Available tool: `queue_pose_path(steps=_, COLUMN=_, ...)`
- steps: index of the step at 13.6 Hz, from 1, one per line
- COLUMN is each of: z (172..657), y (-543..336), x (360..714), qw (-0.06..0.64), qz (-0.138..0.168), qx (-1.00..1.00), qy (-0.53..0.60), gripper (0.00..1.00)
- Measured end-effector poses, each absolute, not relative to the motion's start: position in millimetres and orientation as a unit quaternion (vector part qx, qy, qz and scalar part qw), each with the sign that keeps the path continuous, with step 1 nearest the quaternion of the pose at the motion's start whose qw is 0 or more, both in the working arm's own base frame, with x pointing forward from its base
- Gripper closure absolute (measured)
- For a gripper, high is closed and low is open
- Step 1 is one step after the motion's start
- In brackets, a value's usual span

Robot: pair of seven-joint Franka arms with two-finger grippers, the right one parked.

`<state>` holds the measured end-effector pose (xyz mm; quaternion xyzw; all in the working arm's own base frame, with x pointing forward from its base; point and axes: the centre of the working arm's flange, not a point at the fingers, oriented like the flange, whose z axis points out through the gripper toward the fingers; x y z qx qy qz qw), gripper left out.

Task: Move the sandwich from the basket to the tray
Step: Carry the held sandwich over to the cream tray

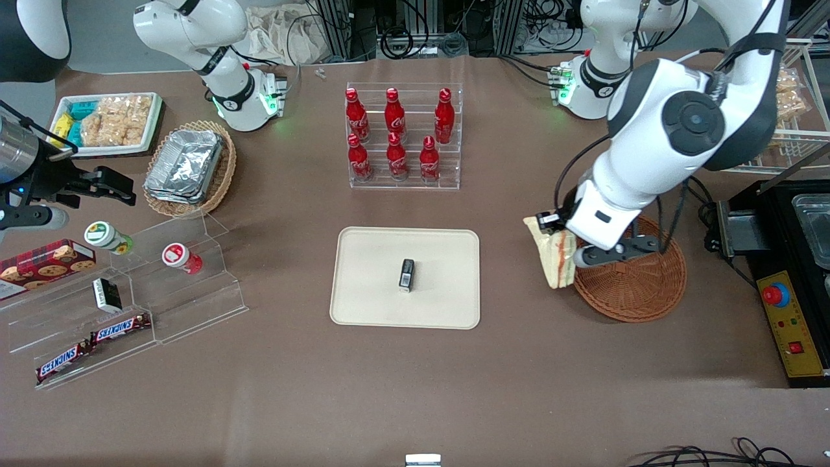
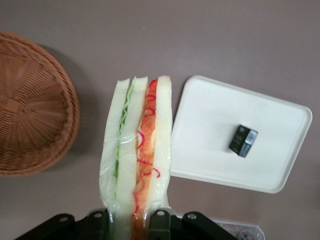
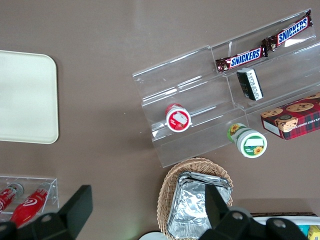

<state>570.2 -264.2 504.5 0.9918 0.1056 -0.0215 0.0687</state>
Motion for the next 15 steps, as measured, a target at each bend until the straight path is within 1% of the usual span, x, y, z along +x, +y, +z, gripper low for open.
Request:
queue_pose_path(steps=3, z=493, y=-302, x=555, qw=0.061, qz=-0.032, qx=0.991, qy=0.113, gripper=0.8)
queue_pose_path(steps=7, z=458, y=-347, x=545, qw=0.05, qz=-0.037, qx=0.995, qy=0.081, gripper=0.8)
queue_pose_path(steps=10, z=417, y=-371, x=540, qw=0.029, qz=-0.049, qx=0.997, qy=0.054, gripper=0.8)
queue_pose_path(steps=14, z=363, y=-402, x=540, qw=0.041, qz=-0.048, qx=0.997, qy=0.033, gripper=0.8)
queue_pose_path(steps=15, z=352, y=-406, x=542, qw=0.041, qz=-0.043, qx=0.998, qy=0.028, gripper=0.8)
